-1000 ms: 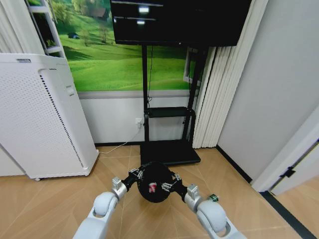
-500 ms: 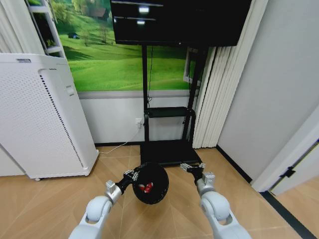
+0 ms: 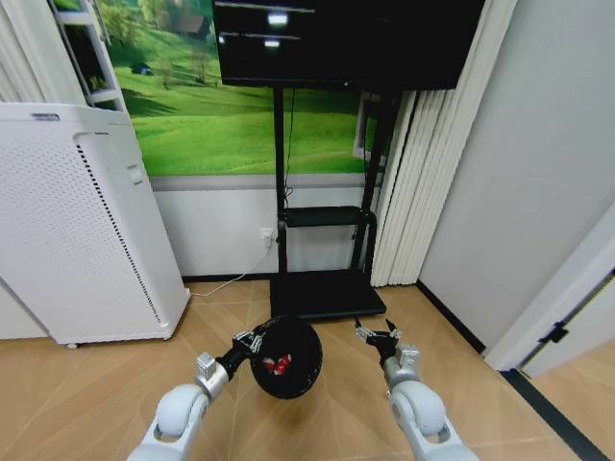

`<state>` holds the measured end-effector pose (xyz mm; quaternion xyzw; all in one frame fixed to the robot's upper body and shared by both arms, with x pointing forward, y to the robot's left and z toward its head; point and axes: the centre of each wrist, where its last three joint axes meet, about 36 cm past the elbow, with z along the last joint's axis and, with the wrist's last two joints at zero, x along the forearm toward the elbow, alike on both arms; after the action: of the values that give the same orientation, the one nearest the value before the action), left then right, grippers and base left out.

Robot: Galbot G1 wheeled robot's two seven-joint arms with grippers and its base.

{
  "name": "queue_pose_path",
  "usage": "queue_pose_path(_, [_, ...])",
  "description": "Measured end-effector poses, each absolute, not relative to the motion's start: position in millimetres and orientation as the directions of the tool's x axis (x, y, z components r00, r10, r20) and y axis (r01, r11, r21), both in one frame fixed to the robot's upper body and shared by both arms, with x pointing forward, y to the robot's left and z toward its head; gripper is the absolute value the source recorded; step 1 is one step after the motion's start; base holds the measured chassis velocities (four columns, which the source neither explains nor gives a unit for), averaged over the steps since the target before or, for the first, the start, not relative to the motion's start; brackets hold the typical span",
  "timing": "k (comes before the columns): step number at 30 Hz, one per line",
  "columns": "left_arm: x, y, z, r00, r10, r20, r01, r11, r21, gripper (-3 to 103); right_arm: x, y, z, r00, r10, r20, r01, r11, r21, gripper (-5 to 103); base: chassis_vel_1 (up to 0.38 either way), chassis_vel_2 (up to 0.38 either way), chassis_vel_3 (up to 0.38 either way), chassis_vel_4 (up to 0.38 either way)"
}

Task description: Pick up the trash bin and place the garbage on the floor into it.

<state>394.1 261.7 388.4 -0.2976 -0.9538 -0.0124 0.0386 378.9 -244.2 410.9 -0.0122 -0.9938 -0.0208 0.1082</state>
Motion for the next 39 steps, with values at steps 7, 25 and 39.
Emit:
queue_pose_path(7, [393,263,386,-0.821,0.563,0.093,0.565,0.825,0.002,7,380,-246,406,-0.975,0.003,0.221,0.013,0.999,0.044,100,-0.17,-0.181,0.184,0.185])
queue_pose_path(25, [392,265,388,-0.83,0.552,0.081,0.553,0.833,-0.002,7,391,-230,353,-0.94,-0.005,0.342,0.014,0.999,0.051,100,-0.234,-0.259,0.252,0.254])
queue_pose_path(39, [387,265,394,-0.831,0.551,0.071,0.553,0.833,0.002,7,422,-263,301,-0.805,0.173,0.568,0.175,0.983,-0.051,100,0.037,0.039,-0.026,-0.023])
